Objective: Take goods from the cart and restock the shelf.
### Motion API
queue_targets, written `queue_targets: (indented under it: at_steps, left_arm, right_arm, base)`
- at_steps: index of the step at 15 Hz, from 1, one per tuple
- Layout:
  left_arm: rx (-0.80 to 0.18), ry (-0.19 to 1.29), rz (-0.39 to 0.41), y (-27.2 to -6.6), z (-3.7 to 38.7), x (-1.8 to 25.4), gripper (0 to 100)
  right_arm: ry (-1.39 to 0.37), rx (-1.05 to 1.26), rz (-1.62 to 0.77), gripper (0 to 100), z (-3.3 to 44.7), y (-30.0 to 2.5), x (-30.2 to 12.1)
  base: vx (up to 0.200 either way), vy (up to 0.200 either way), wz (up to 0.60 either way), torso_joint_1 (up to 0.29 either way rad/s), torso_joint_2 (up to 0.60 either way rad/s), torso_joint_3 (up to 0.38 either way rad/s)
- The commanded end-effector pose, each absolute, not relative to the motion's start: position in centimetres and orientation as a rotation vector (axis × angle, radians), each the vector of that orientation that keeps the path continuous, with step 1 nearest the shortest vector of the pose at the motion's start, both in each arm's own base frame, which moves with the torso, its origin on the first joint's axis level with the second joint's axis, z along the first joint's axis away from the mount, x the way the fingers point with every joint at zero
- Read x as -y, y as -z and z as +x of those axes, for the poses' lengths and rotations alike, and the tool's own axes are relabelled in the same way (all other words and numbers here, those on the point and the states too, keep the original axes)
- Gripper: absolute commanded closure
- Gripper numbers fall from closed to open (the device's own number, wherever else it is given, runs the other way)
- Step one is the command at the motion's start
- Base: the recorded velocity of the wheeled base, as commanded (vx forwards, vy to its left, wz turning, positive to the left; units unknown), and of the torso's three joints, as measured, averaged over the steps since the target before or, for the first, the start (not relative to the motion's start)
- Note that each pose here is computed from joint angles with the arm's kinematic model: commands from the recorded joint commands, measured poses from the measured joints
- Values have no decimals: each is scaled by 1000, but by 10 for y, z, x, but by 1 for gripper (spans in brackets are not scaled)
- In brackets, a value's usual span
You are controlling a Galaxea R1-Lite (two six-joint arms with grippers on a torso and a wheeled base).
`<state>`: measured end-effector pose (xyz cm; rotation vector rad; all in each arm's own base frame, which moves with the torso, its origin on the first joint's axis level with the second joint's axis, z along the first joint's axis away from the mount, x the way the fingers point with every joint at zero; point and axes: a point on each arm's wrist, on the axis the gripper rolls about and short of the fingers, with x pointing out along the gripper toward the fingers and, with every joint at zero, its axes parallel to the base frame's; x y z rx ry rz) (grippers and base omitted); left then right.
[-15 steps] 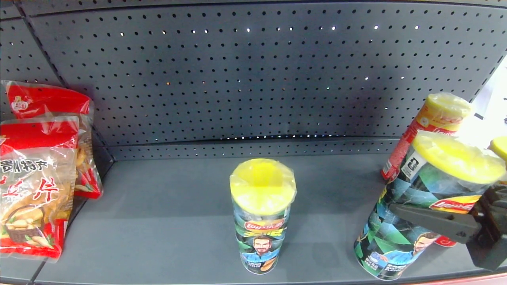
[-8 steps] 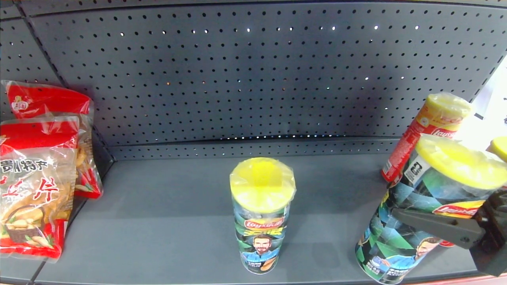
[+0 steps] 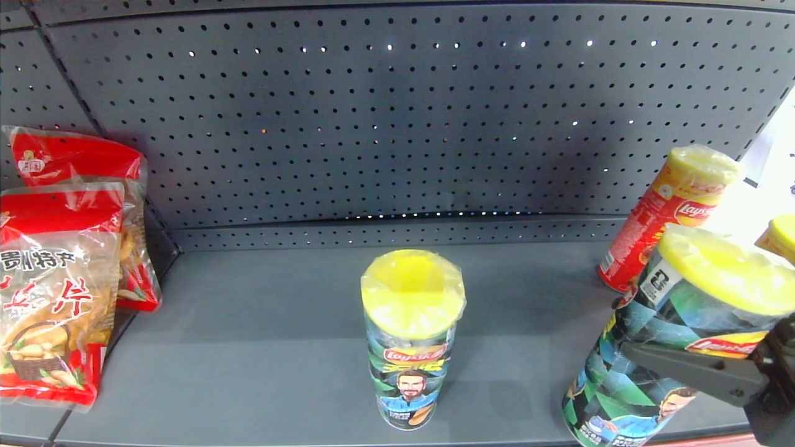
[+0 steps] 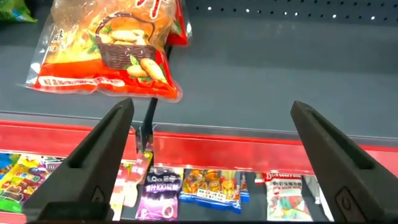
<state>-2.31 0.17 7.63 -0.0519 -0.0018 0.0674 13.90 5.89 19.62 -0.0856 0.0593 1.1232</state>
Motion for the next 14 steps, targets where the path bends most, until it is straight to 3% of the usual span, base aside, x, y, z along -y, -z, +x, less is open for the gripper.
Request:
queue_targets:
  at_steps: [1,5,14]
  left_arm:
    - [2,-69,-51,-76,-23,-2,0]
    - [2,-67,-51,-76,-23,-2,0]
    - [2,-67,-51,-76,-23,-2,0]
  right_arm:
    - [-1123,-57,-86,100,139,-197,-59]
    - [-1127,-79,-78,100,154,-198,-64]
    - [-1154,-101,-84,100,260,-212,-125]
  base:
    - [0,0,0,0,0,0]
    - [0,0,0,0,0,0]
    - [0,0,0,0,0,0]
